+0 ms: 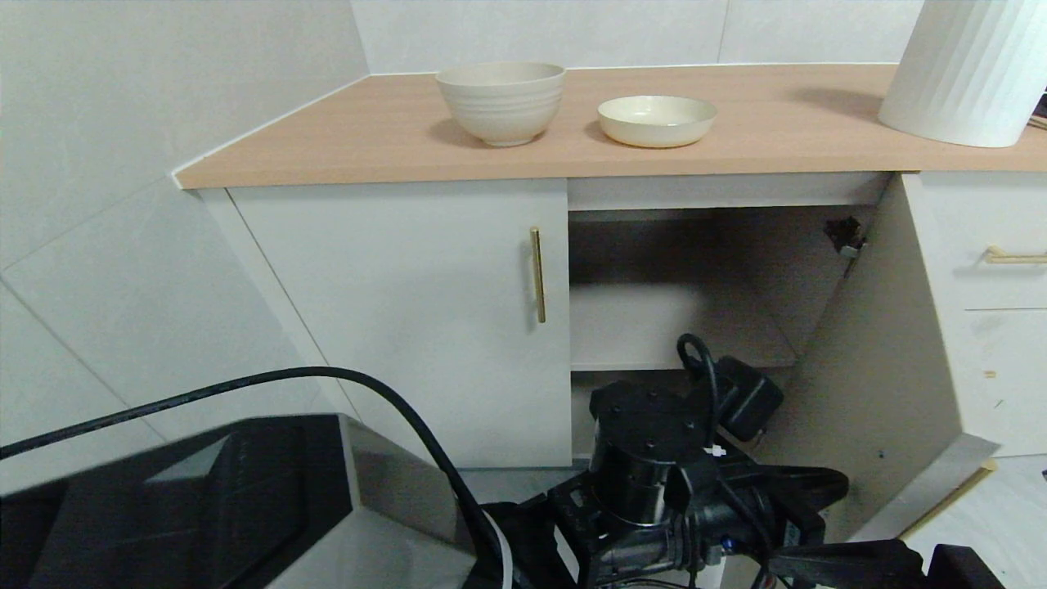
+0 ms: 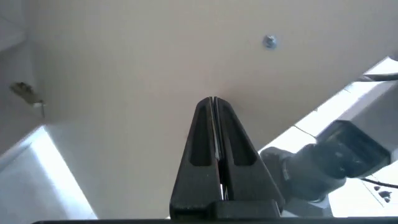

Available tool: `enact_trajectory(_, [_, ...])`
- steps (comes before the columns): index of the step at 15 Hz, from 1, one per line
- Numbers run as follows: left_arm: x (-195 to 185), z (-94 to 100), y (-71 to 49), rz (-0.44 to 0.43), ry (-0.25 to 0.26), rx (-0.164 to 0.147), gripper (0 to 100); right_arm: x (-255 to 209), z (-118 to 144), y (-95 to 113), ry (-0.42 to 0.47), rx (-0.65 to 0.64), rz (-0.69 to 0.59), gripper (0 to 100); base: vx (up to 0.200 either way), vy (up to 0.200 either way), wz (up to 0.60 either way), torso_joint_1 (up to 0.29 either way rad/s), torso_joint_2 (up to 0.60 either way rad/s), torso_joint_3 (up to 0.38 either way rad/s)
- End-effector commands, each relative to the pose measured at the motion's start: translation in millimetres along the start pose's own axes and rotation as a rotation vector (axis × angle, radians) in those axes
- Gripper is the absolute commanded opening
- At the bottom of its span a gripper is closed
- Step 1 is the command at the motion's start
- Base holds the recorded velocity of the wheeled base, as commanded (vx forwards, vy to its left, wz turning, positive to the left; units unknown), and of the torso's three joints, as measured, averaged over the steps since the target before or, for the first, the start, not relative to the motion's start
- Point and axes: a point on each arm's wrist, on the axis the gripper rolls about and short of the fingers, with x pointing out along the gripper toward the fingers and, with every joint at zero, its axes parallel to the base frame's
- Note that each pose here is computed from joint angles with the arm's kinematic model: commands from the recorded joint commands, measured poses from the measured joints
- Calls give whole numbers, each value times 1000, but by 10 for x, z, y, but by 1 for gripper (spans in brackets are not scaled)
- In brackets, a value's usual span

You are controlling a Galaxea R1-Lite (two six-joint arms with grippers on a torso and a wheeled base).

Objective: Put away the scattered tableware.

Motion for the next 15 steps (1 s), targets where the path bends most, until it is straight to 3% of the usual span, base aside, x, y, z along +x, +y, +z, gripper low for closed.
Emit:
enact_trajectory(1, [-44,139,-129,-7,-39,12,0,-25,27,24,-18,-20,9,100,0,0,0,0,0,0])
enact_trajectory(3, [-207,258,-50,31,-60,9,0,-22,25,25,-16,-21,10,100,0,0,0,0,0,0])
enact_trajectory(8, [-452,296,204,120,-58,-4,0,-26,25,26,-20,-81,9,100,0,0,0,0,0,0])
enact_trajectory(11, [-681,465,307,170,-99,0,0,-31,6,23,-12,-126,3,100,0,0,0,0,0,0])
enact_trajectory(12, [-886,540,396,220,-115,-3,0,-29,-1,20,-8,-124,2,100,0,0,0,0,0,0])
enact_trajectory(14, [-1177,413,432,279,-65,-32,0,-4,-5,5,0,-120,-7,100,0,0,0,0,0,0])
enact_trajectory(15, [-1177,413,432,279,-65,-32,0,-4,-5,5,0,-120,-7,100,0,0,0,0,0,0])
